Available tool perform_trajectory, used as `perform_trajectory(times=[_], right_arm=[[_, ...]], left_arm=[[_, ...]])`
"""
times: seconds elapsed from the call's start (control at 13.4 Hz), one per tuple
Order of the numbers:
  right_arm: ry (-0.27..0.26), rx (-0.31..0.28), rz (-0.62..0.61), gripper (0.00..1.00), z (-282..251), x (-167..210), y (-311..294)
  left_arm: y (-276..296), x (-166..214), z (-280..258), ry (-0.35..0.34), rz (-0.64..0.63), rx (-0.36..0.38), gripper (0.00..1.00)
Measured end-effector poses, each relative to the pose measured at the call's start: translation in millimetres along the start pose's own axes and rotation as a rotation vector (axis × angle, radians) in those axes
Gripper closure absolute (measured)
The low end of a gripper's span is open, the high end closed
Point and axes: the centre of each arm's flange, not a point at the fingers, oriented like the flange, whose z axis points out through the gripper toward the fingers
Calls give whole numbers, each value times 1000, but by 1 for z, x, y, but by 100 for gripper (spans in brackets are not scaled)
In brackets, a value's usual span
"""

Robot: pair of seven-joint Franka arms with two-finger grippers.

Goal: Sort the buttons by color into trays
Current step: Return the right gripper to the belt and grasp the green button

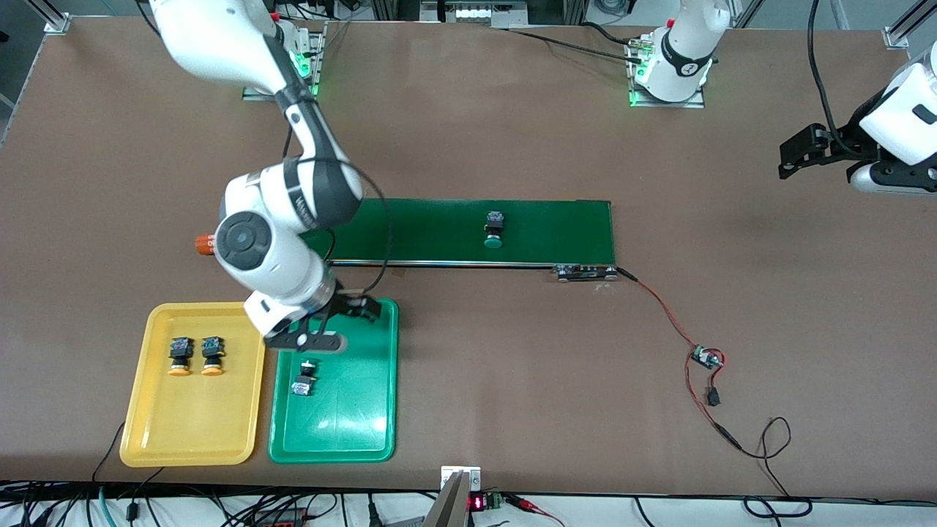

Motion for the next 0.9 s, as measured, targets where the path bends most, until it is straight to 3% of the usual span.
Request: perform_trajectory(times=[0.22, 0.45, 0.9], right_arm=[[-55, -4, -33, 0, -19, -29, -24], [-64, -1, 41, 0, -33, -49, -50], [-119, -40, 81, 0, -5, -124, -132]], left_arm=[[0, 0, 0, 0, 0, 0, 0], [0, 0, 0, 0, 0, 0, 0], [-2, 0, 0, -2, -3, 0, 0]])
